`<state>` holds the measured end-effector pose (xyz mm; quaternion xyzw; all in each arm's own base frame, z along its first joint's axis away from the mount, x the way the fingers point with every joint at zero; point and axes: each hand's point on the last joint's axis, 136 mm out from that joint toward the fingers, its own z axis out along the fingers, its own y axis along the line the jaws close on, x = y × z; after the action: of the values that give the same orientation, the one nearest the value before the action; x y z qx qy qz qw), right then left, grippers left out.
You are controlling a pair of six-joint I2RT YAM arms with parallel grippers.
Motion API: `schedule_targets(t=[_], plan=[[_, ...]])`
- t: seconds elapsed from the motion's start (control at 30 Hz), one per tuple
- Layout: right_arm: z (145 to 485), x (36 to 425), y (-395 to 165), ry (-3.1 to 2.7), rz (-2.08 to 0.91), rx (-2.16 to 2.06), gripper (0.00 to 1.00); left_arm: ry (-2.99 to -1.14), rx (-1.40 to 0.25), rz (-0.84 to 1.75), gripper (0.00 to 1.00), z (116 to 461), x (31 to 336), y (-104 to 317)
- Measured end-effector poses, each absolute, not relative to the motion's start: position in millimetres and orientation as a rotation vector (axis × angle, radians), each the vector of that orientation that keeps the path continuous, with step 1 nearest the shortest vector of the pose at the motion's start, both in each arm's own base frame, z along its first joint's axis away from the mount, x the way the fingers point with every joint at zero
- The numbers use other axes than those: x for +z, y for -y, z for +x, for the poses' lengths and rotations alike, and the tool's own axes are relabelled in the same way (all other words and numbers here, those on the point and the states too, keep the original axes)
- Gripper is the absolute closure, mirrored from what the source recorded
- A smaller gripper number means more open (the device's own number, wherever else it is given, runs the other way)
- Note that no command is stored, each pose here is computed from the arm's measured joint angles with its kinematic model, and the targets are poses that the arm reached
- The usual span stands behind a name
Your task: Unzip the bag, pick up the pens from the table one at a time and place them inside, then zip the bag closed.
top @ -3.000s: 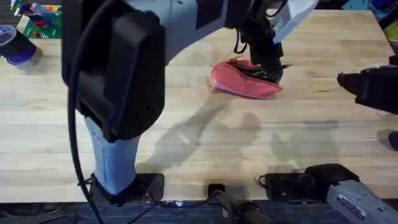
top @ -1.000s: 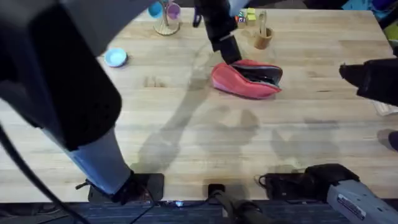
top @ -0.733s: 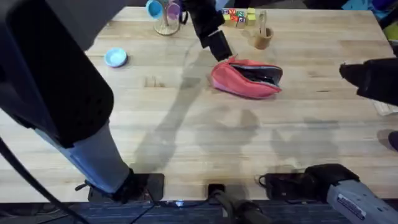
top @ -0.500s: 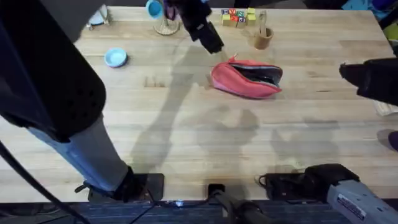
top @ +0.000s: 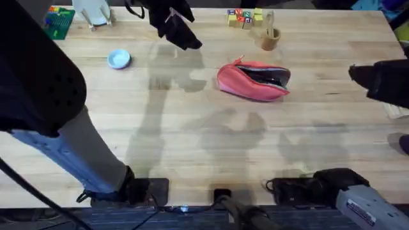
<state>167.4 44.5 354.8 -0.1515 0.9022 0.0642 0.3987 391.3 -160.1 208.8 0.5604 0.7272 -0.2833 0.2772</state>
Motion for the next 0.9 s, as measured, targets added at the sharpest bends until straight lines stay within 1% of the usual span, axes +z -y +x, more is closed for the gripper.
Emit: schedule_targets(t=[0.13,0.27,0.4,0.67,0.9], plan=[[167.5,354.9,-44.6,-2.283,-0.383,0.163,0.005,-1.888,-0.807,1.555,0.005,381.5,203.1,160.4],[167.8,355.2,-44.6,-2.282,-0.383,0.162,0.005,-1.863,-0.868,1.609,0.005,364.6,191.9,161.5],[170.6,358.2,-44.8,-2.265,-0.383,0.16,0.005,-1.835,-0.891,1.662,0.005,353.6,185.4,160.4],[182.2,372.1,-45.8,-2.19,-0.38,0.151,0.005,-1.768,-0.868,1.717,0.006,352.0,184.8,160.3],[182.4,372.4,-45.8,-2.189,-0.38,0.151,0.005,-1.757,-0.863,1.725,0.006,352.0,184.8,160.3]])
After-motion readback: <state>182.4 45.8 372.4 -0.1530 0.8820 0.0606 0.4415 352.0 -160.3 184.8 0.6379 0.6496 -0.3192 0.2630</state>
